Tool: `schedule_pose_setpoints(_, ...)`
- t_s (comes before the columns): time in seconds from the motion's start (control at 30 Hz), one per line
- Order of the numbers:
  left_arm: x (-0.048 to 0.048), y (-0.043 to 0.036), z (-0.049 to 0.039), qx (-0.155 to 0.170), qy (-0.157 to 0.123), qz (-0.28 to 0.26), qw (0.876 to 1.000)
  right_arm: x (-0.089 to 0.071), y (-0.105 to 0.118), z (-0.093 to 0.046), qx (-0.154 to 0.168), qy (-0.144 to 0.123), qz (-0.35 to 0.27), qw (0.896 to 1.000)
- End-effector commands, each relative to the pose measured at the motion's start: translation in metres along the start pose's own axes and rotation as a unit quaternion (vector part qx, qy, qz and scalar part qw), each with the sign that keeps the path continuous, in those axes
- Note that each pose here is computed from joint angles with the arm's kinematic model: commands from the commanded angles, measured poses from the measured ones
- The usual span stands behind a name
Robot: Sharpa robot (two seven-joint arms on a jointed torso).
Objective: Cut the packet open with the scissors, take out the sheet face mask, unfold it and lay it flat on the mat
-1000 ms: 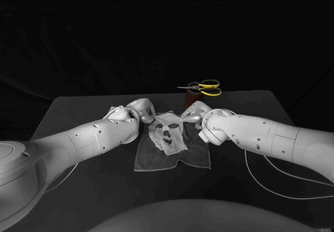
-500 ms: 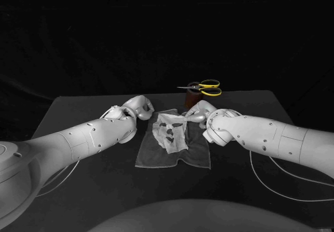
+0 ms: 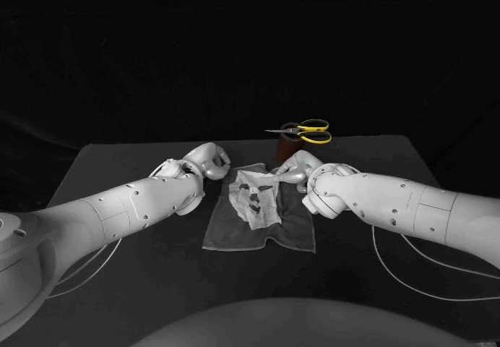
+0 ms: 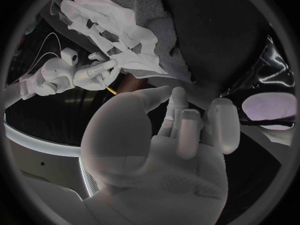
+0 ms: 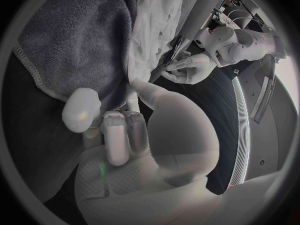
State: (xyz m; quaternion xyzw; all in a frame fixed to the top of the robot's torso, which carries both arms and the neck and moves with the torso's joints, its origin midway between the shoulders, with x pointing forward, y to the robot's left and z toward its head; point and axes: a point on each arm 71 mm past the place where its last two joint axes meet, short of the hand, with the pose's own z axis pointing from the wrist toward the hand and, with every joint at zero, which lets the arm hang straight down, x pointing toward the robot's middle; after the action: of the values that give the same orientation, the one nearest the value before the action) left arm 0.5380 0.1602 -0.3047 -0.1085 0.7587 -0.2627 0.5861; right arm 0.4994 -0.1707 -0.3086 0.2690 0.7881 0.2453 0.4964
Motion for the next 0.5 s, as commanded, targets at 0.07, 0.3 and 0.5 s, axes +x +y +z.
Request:
schedule_pose_setpoints(0.07,0.0002,-0.0058,-0.0049,0.035,0.017,-0.026,0.999,0.001,0.002,0.0,-0.015,0.009,0.014,1.0)
schedule_pose_setpoints(0.3,-0.0145,-0.0037,-0.0167,0.075,0.005,-0.041,0.996,-0.002,0.005,-0.006,-0.082,0.011,0.035,0.996)
schedule_pose_setpoints(0.5,-0.0329,0.0018,-0.032,0.109,-0.013,-0.049,0.993,-0.011,0.001,-0.021,-0.146,0.0,0.04,0.988)
